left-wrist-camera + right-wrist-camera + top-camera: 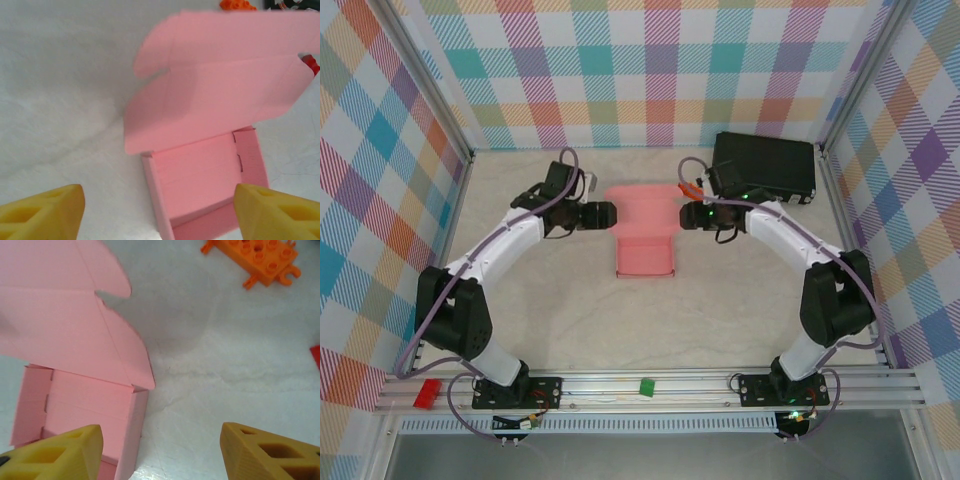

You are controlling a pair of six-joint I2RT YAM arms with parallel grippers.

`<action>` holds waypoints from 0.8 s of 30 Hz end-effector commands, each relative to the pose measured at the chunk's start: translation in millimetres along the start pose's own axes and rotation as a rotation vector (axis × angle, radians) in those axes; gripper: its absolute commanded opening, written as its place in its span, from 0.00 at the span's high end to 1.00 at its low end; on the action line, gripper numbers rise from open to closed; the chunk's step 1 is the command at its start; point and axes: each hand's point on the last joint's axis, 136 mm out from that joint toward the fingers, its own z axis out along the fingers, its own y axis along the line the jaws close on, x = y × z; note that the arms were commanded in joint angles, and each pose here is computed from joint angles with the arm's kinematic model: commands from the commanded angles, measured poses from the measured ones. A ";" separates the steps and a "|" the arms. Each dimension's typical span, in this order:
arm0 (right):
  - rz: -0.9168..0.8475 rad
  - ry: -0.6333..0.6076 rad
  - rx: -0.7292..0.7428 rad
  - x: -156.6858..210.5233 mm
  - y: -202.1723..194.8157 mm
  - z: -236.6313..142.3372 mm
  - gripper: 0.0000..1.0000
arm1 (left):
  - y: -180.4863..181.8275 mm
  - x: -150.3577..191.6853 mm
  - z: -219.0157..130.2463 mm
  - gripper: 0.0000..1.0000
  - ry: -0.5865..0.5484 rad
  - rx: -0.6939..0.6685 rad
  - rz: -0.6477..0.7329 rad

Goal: Fold the paper box

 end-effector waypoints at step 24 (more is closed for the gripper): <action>-0.380 0.126 -0.390 -34.5 25.6 38.0 0.43 | 0.1 -21.6 53.8 0.31 0.213 0.225 0.182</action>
